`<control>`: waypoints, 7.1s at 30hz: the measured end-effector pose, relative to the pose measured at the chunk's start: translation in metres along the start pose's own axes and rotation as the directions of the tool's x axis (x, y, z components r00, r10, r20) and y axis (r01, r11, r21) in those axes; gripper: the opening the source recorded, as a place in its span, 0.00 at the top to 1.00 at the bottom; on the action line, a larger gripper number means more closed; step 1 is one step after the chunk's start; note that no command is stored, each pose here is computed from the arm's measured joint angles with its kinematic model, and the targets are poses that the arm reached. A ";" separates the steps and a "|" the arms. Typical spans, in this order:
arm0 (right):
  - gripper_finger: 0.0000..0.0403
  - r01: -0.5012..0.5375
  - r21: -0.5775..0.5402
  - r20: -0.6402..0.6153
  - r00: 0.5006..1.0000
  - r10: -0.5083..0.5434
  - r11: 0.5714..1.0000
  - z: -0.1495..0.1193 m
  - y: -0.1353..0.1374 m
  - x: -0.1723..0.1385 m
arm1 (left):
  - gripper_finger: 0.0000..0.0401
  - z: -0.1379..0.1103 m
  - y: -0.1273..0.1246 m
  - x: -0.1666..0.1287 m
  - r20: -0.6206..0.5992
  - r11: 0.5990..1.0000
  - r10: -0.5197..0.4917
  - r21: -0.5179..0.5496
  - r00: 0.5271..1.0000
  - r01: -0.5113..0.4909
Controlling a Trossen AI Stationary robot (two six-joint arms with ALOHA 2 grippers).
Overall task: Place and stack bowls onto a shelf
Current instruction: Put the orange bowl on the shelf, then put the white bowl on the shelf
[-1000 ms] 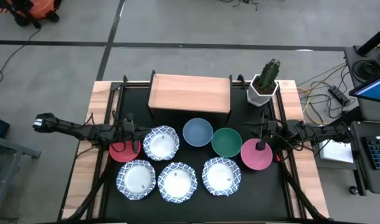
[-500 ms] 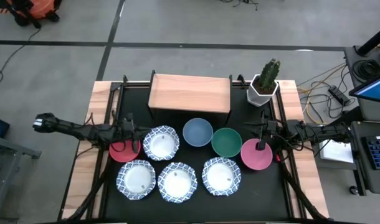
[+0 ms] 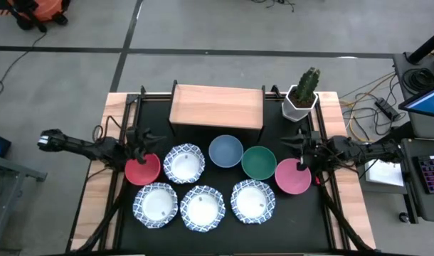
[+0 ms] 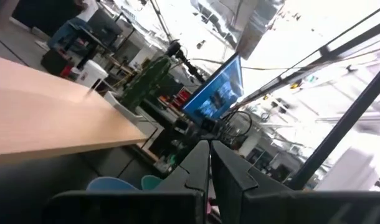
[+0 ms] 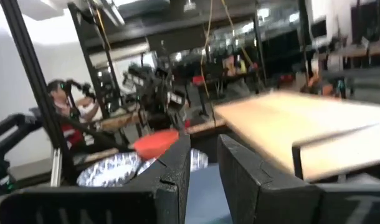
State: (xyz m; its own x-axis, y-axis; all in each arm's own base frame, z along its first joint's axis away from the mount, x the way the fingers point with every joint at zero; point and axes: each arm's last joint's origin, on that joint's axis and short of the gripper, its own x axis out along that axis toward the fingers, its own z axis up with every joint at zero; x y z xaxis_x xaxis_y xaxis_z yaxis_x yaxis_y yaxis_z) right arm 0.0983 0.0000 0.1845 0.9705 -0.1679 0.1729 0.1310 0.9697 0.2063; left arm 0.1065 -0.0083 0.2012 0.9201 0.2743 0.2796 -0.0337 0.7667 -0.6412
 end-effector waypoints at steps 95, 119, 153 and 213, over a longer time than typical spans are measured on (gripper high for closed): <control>0.83 0.218 -0.297 -0.121 0.957 -0.263 0.930 0.123 0.012 0.037 | 1.00 -0.072 -0.041 0.089 -0.609 0.308 0.682 0.741 -0.404 -0.596; 0.83 0.212 -0.324 -0.123 0.957 -0.263 0.922 0.123 0.012 0.038 | 1.00 0.022 -0.152 0.192 -0.539 0.480 0.736 0.842 0.410 0.247; 0.83 0.201 -0.363 -0.145 0.952 -0.268 0.910 0.121 0.011 0.038 | 1.00 0.051 0.020 0.257 -0.347 0.337 0.938 0.919 0.013 0.203; 0.83 0.242 -0.126 -0.214 0.940 -0.264 0.962 0.109 0.012 0.063 | 0.70 -0.009 -0.124 0.115 -0.436 0.607 0.492 0.792 0.754 0.061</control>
State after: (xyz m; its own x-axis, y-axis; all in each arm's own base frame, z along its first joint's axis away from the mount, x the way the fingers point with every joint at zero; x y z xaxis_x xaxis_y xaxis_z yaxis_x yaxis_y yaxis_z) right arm 0.1387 -0.0181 0.3033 0.9213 -0.3764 -0.0977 0.3863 0.9147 0.1187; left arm 0.2203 -0.0776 0.3064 0.8468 0.3313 -0.4161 -0.2735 0.9422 0.1935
